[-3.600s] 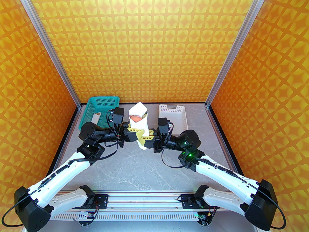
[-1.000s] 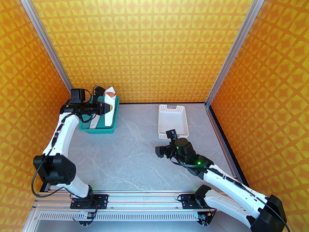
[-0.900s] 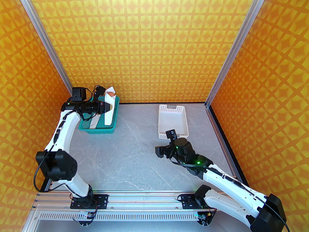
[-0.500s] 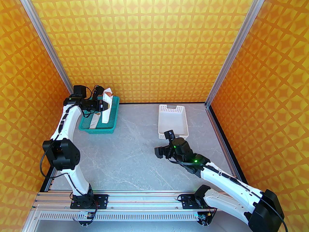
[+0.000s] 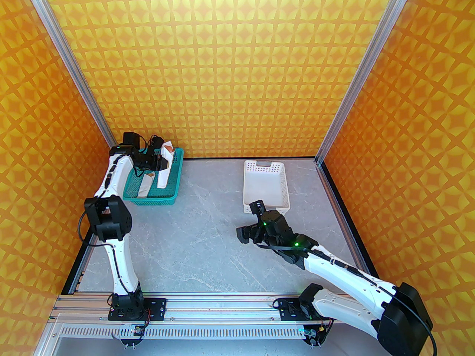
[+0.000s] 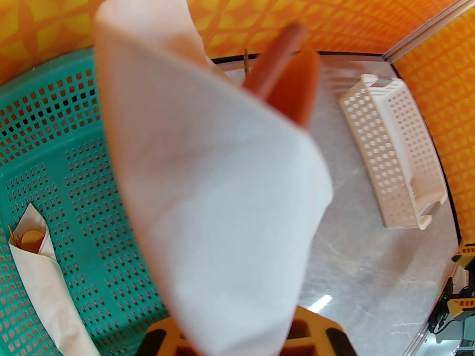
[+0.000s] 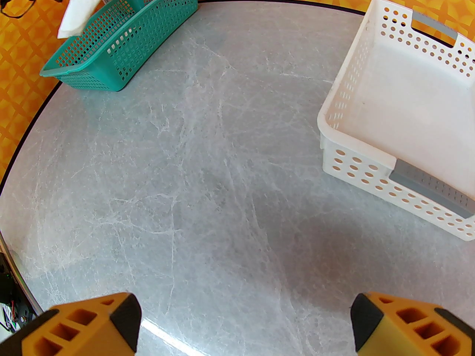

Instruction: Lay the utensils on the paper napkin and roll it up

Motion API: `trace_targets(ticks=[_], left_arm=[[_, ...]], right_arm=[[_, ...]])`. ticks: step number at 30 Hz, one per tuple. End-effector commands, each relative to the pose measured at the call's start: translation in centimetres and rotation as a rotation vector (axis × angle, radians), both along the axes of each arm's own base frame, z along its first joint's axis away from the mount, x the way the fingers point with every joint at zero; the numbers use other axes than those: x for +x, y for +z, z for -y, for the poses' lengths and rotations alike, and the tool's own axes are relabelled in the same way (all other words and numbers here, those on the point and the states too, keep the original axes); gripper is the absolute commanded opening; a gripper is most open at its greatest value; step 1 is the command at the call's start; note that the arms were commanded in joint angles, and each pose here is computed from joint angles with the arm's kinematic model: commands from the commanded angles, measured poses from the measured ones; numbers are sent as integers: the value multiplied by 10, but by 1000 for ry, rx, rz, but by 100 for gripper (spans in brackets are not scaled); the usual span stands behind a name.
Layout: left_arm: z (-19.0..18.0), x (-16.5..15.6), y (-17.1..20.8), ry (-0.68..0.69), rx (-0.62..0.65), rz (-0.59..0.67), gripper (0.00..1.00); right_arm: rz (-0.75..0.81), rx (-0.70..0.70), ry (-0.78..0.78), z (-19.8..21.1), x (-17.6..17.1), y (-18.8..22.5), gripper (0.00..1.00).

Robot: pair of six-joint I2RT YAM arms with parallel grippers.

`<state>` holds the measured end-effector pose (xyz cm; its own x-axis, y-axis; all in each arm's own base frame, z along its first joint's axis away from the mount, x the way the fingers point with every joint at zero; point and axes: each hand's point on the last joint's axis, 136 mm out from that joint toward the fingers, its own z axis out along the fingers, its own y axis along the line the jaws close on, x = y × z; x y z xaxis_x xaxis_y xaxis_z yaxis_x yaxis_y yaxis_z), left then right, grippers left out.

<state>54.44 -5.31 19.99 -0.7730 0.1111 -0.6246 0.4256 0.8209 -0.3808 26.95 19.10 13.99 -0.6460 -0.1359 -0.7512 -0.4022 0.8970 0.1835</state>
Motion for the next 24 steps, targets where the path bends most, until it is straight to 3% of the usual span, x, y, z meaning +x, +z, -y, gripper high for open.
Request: trace_targets(ticks=[1,24], left_arm=[[-8,7,0,10,29,6,0],[-19,28,-95,74,-15,-182,0]], right_arm=[[3,-22,2,-1,5,3,99],[-62,-48,20,-12,13,-17,99]])
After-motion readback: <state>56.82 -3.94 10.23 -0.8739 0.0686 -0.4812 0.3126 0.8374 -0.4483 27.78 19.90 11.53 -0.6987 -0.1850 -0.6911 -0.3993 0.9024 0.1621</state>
